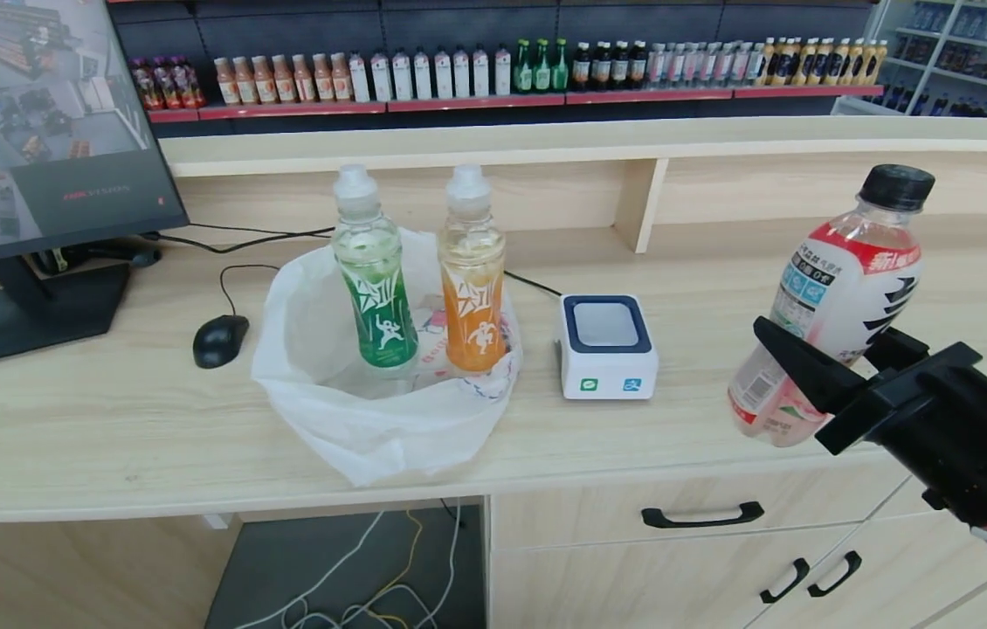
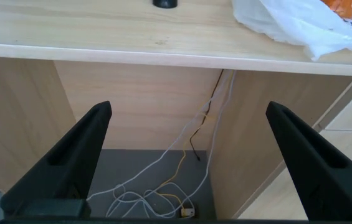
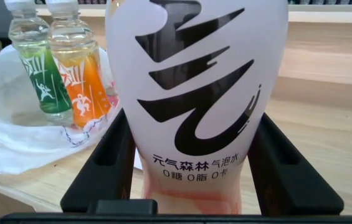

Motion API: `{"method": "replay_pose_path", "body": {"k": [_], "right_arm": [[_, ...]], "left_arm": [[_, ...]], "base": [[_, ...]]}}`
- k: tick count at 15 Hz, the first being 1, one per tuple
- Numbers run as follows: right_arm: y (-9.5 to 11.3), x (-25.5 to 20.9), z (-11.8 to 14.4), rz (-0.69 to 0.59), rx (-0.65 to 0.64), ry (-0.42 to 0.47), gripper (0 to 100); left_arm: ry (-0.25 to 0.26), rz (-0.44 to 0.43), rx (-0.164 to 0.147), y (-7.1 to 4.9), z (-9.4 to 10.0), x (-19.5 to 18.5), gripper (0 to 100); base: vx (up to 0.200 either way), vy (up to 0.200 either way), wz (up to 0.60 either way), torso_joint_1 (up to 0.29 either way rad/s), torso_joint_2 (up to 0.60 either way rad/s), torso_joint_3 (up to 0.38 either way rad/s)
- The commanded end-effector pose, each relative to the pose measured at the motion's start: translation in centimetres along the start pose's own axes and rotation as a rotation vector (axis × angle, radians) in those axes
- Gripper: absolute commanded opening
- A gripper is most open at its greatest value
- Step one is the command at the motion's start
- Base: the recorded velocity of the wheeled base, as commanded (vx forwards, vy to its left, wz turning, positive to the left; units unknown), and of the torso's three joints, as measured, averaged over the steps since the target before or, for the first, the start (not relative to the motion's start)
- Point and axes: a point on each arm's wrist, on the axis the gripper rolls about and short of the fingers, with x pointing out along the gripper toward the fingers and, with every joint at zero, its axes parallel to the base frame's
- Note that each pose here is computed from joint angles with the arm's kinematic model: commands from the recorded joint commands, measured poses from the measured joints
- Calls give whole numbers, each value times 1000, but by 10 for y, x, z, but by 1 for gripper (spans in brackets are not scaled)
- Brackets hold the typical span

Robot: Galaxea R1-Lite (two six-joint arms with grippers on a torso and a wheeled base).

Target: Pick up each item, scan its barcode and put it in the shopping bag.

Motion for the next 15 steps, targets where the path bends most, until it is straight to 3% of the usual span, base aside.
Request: {"method": "replay_pose_path", "body": {"k": [1,9,11,15], "right_arm": [[1,-1,0,3,0,-2,0],[3,6,10,13,-57,-54,0],[3,13,13,19,-130,-75,0],[-12,60,22,280,-494,-253,0]], "left_arm": [[0,1,1,0,0,0,100],[0,1,6,0,0,0,100],[0,1,6,0,0,0,100],[-1,1,6,0,0,0,100]], "base": [[0,200,0,7,2,2],[0,25,0,1,0,0],[0,0,0,0,0,0],[0,0,0,0,0,0]]}}
